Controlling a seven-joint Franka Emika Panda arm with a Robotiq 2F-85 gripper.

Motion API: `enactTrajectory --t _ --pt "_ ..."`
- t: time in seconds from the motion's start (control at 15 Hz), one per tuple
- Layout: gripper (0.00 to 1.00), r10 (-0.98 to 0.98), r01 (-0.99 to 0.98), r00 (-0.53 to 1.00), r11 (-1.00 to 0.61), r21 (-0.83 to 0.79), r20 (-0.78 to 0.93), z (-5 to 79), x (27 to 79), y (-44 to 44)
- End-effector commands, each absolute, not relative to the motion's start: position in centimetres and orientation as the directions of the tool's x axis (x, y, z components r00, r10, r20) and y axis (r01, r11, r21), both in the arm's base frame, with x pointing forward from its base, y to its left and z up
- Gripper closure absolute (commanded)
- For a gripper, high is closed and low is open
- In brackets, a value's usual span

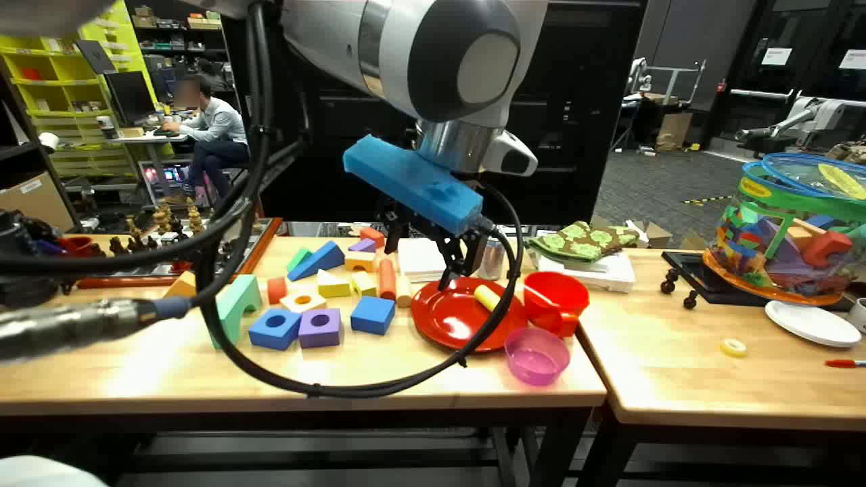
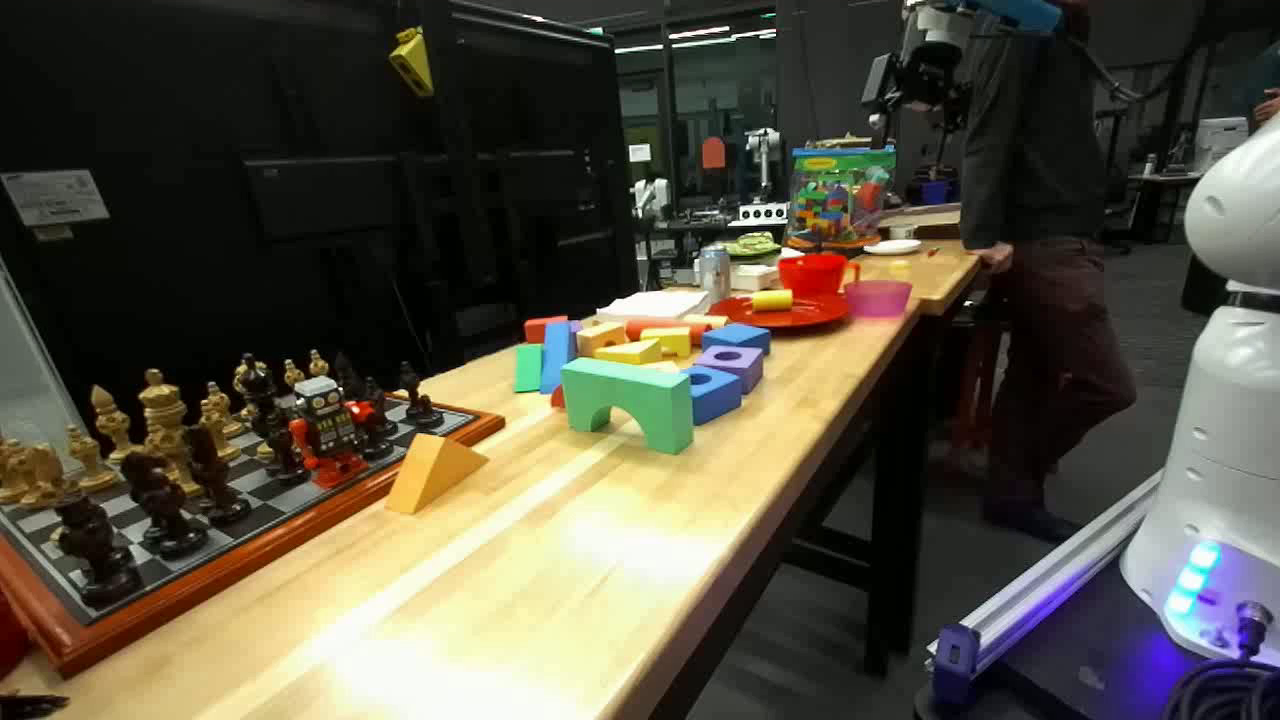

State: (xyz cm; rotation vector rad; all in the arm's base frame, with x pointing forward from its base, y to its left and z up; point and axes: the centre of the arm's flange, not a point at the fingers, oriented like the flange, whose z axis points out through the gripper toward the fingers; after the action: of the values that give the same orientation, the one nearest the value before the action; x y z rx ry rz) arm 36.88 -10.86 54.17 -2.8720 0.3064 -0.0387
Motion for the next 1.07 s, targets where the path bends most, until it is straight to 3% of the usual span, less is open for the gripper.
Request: enactTrajectory --t 0.0,0.67,1.0 --pt "0.0 -0.211 -0.204 0.977 -0.946 -0.252 0.001 54.2 36.9 -10.9" --pt "0.0 -0.211 -0.204 0.977 -0.946 -0.252 0.004 54.3 36.9 -10.9" --pt "0.0 0.03 0.024 0.998 -0.994 -0.104 -0.05 51.8 37.2 -9.6"
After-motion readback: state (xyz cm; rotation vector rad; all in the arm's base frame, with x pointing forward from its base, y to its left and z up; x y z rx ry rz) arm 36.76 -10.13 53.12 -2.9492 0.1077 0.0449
